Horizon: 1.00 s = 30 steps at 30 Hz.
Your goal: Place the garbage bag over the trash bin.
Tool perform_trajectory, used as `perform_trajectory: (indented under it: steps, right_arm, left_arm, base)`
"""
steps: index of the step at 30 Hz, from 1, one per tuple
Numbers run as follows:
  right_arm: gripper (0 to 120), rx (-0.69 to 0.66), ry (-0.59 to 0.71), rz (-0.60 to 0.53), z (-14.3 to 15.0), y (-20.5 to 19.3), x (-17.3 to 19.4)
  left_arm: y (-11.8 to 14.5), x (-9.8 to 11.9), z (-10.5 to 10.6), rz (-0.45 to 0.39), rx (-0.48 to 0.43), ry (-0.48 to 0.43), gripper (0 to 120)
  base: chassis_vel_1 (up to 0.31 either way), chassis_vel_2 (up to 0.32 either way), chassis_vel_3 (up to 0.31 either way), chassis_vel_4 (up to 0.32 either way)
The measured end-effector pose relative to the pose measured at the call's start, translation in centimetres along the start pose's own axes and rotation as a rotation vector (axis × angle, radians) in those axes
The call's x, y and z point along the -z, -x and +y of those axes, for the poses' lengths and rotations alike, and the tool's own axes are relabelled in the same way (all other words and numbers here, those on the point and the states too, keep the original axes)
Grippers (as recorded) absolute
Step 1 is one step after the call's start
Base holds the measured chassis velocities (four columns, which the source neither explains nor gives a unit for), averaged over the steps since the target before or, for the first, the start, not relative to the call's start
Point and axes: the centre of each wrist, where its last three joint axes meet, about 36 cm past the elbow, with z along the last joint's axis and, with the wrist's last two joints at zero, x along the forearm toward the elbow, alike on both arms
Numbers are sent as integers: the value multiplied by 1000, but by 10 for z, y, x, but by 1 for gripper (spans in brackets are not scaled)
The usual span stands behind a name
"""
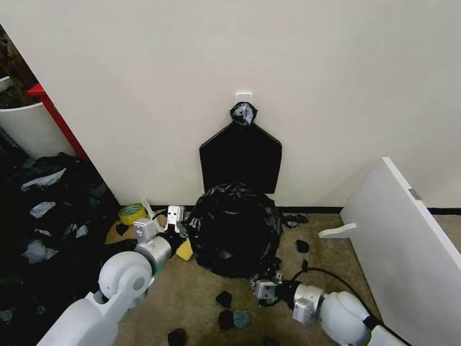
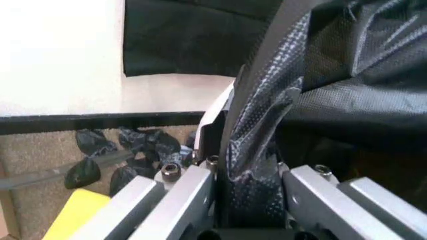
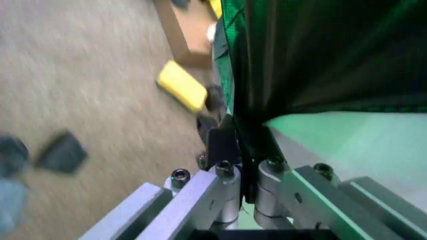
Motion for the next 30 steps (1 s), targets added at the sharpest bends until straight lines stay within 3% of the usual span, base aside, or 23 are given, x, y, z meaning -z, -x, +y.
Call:
perform_trajectory:
  steps: [9, 11, 13, 14, 15, 18, 19, 23, 28, 29, 30]
  right_arm:
    - [0, 13, -18, 50, 4, -7, -26]
    - [0, 20, 35, -1, 8, -8, -30]
    - [0, 86, 167, -131, 13, -12, -35]
    - [0, 86, 167, -131, 13, -12, -35]
    - [4, 139, 224, -199, 13, -18, -38]
    - [15, 189, 278, -253, 5, -29, -47]
    - [21, 208, 321, -295, -9, -41, -56]
    - [34, 183, 398, -368, -37, -61, -64]
    - [46, 152, 501, -488, -57, -72, -53]
    - [53, 136, 561, -573, -65, -73, -34]
    - [53, 132, 570, -586, -66, -72, -31]
  left_arm:
    - [-2, 3, -1, -27, 0, -11, 0]
    - [-1, 2, -1, -35, 1, -15, 0]
    - [1, 1, 1, -51, 7, -15, 0]
    - [1, 1, 1, -51, 7, -15, 0]
    - [4, 0, 4, -63, 17, -8, 0]
    - [7, -3, 8, -76, 35, 8, 0]
    - [9, -7, 11, -82, 49, 22, 0]
    - [10, -16, 12, -90, 63, 33, 0]
    - [11, -24, 8, -96, 63, 30, 0]
    - [11, -31, 5, -104, 65, 28, 0]
    - [11, -32, 4, -105, 65, 28, 0]
  base:
    - [0, 0, 0, 0]
    - [0, 0, 0, 0]
    - [0, 0, 0, 0]
    - [0, 0, 0, 0]
    - [0, 0, 0, 0]
    - [0, 0, 0, 0]
    - [0, 0, 0, 0]
    - [0, 0, 0, 0]
    - [0, 0, 0, 0]
    - [0, 0, 0, 0]
    - [0, 0, 0, 0]
